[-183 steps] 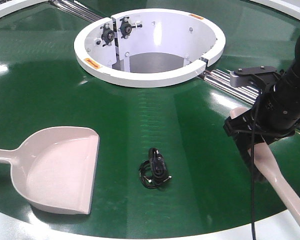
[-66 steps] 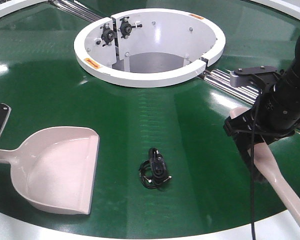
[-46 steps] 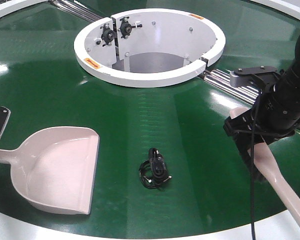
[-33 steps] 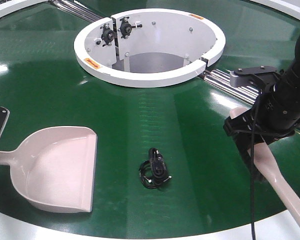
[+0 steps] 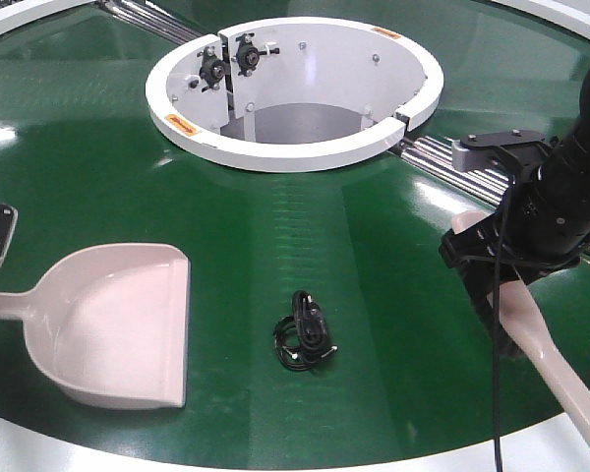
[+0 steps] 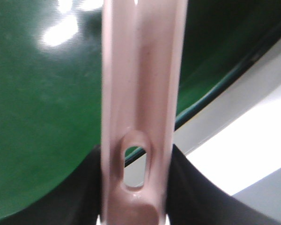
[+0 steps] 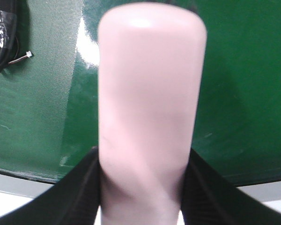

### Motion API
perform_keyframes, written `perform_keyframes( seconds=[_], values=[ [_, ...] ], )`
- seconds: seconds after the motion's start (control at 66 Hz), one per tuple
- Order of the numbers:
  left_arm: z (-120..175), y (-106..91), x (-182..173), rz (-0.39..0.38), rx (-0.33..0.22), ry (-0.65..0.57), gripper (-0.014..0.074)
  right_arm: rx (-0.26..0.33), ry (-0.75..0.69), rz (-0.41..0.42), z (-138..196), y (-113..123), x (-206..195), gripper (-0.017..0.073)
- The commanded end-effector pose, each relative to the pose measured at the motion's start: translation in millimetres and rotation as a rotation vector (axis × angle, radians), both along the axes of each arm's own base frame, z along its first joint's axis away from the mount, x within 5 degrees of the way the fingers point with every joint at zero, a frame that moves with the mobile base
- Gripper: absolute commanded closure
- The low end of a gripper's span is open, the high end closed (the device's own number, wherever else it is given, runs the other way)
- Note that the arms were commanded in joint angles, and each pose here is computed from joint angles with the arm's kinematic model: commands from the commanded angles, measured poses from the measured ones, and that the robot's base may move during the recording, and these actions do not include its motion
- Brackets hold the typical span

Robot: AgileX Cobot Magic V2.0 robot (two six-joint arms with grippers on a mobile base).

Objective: Clean and inspect green conveyor with broom and dustpan
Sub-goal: 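Slide the dustpan with the left gripper toward the black cable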

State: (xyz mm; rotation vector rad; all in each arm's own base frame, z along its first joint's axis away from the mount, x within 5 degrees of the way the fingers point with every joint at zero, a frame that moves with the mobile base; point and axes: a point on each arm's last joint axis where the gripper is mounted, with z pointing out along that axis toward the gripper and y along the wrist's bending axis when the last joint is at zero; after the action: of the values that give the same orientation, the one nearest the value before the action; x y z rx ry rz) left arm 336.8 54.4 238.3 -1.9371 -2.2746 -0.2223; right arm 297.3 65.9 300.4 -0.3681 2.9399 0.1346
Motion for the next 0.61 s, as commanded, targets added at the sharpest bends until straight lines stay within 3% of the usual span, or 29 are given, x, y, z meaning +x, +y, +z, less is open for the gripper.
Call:
perform_keyframes(
  seconds=[0.0,0.182,0.591],
  values=[
    [33.2,-9.3,-0.1,0.008,0.0,-0.088,0.0601,0.005,-0.014,0.01,17.9,-1.6,-9.9,0.0563],
    [46.5,-26.8,7.2,-0.043,-0.001,-0.139,0.0601,0.005,-0.014,0.01,17.9,-1.6,-9.9,0.0563],
    [43.7,-72.6,9.7,-0.151,-0.011,-0.136,0.0601,0.005,-0.014,0.01,17.9,-1.6,-9.9,0.0563]
  ],
)
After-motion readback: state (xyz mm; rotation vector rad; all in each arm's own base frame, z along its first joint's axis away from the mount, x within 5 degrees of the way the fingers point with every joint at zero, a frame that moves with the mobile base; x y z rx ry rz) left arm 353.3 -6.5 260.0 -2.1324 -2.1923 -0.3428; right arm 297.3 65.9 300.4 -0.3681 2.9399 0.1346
